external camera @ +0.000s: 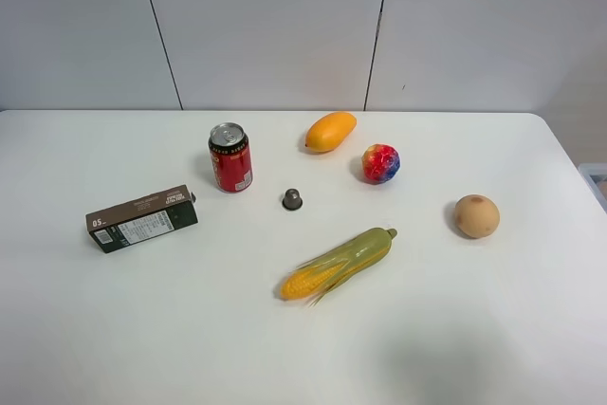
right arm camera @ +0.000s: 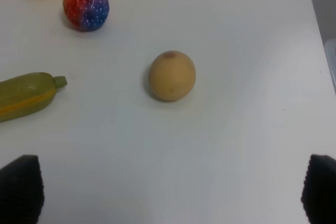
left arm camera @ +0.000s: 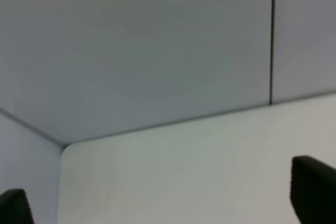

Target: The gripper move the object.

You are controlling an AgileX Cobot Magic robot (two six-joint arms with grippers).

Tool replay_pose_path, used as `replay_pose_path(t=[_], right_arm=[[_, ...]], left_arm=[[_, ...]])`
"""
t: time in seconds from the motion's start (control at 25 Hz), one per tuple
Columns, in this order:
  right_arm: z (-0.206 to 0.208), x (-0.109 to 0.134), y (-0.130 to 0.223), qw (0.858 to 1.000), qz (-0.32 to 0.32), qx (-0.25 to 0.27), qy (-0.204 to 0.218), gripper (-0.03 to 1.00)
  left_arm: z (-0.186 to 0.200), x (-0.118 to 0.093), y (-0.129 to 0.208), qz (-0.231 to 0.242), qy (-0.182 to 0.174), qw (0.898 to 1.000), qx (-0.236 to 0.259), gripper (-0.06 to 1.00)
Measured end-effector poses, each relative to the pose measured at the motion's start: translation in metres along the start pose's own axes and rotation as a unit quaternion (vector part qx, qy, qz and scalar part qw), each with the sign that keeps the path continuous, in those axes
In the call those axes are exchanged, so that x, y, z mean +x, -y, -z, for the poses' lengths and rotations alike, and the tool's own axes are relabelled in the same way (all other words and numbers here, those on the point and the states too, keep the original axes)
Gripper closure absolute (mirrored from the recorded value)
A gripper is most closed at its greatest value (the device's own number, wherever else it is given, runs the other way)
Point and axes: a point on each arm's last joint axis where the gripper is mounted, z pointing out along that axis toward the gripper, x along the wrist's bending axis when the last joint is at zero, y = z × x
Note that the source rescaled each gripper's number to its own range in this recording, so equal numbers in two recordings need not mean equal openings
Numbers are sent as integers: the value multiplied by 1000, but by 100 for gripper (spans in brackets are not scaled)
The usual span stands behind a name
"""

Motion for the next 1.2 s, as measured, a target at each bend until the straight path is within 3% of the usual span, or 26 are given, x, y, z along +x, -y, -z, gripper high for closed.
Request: replay_pose_path(t=[0.16,0.28,0.6,0.88,1.2], right_arm=[[0,0,0,1000,0,0,0,-3],[0,0,0,1000,0,0,0,-3],[0,0,0,1000,0,0,0,-3],[0,0,0,1000,0,0,0,-3],[0,0,0,1000,0,0,0,-3]], left_arm=[[32,8,35,-20,1,1000,6,-3],[54,3,69,-18,13,1000,1,-3],[139,-14,155,53,51,996,-54,-3],[209,-20,222,92,56,991,-75,-3],[219,-30,272,119,56,987,-91,-3]])
